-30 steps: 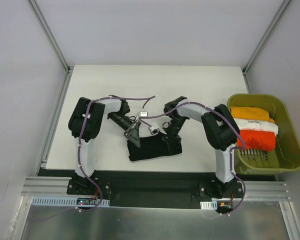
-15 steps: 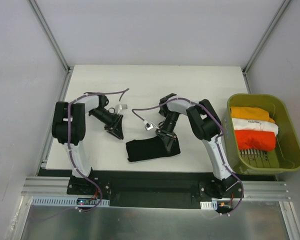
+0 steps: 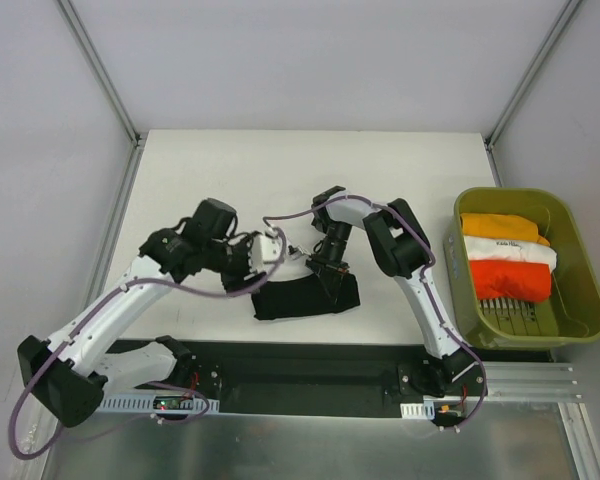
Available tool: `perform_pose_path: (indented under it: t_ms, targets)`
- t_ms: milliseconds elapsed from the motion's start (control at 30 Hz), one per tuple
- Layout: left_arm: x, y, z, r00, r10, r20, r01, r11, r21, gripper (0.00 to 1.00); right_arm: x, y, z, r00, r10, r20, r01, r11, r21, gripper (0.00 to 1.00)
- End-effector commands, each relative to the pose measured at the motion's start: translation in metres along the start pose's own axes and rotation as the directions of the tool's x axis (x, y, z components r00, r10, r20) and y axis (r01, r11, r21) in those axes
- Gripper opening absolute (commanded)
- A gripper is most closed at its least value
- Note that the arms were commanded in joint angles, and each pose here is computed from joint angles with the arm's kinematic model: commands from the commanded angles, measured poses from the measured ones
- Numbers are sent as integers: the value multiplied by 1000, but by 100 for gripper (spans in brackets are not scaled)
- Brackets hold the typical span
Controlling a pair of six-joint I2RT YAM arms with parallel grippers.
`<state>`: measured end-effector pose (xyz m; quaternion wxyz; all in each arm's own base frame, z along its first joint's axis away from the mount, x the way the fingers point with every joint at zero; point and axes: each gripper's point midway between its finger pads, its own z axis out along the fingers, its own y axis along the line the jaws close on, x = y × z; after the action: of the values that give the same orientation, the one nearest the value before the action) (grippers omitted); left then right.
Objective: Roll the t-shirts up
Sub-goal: Roll the T-shirt to the center of the board.
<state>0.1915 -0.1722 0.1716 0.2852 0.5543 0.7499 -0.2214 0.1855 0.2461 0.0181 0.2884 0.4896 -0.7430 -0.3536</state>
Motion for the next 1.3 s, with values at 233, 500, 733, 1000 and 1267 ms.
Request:
perform_pose_path:
  t_ms: [233, 500, 733, 1000, 1267]
  targets:
    - [11, -30, 54, 933, 335, -134, -325, 942, 87, 67, 50, -19, 5, 946, 117, -301, -116, 993, 22, 12]
    - [26, -49, 82, 936, 304, -177, -285, 950, 129, 68, 49, -20, 4, 947, 126, -294, -124, 992, 24, 12]
    - [47, -51, 104, 941, 261, -216, -233, 961, 148, 68, 48, -21, 4, 948, 134, -288, -132, 991, 25, 12]
    - [71, -35, 133, 918, 284, -278, -264, 959, 105, 65, 48, -20, 4, 949, 135, -283, -135, 991, 20, 12]
    - [109, -48, 123, 905, 298, -303, -243, 948, 205, 30, 43, -18, -11, 984, 110, -140, -100, 992, 77, 42]
